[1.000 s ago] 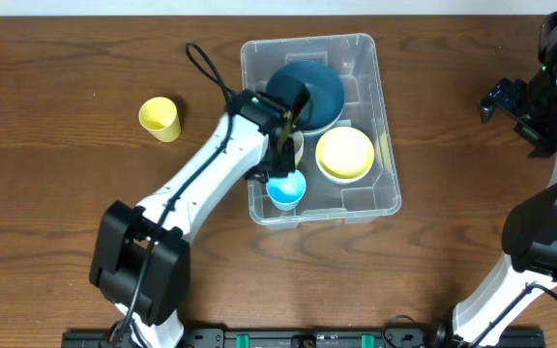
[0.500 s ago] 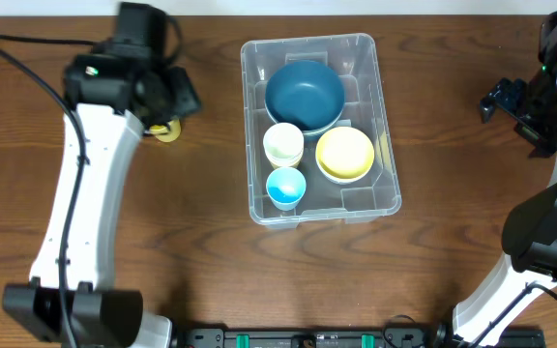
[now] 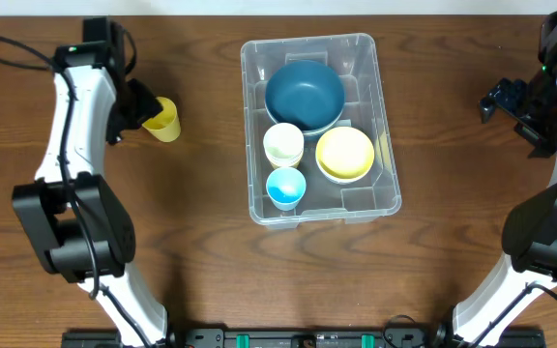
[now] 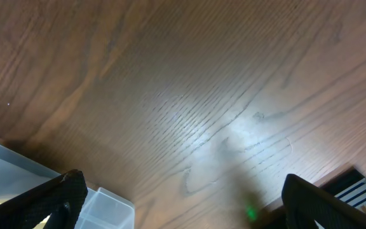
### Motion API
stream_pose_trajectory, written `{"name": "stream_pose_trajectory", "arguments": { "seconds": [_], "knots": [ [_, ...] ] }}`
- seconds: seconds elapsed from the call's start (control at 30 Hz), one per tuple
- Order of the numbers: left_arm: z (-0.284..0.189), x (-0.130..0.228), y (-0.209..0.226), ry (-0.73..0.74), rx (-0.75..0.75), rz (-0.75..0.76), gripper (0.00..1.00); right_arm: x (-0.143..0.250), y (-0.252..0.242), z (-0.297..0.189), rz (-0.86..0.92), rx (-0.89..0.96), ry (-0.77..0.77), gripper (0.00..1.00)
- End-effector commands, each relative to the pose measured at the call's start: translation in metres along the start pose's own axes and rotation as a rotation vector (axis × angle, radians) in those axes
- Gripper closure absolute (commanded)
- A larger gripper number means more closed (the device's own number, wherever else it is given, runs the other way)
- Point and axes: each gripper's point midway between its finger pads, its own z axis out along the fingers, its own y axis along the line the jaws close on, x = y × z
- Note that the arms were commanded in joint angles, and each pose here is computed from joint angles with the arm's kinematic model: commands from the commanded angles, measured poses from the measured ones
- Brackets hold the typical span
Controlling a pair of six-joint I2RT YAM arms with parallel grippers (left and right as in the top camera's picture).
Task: Pack container
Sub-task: 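Move the left gripper to the yellow cup and grasp it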
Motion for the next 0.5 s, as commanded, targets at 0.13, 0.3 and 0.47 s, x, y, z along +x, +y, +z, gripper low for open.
{"name": "stream_pose_trajectory", "arguments": {
  "seconds": [0.13,0.3,0.47],
  "knots": [
    [0.030,-0.003,0.010,0.064,-0.017,-0.023,0.28,-0.002,-0.004,-0.005,0.019,0.001,-0.017,0.01],
    [0.042,-0.005,0.004,0.064,-0.014,0.029,0.28,-0.002,-0.004,-0.005,0.019,0.001,-0.017,0.01],
    [0.042,-0.011,0.000,0.039,0.001,0.045,0.29,-0.002,-0.004,-0.005,0.019,0.001,-0.017,0.01]
  ]
}}
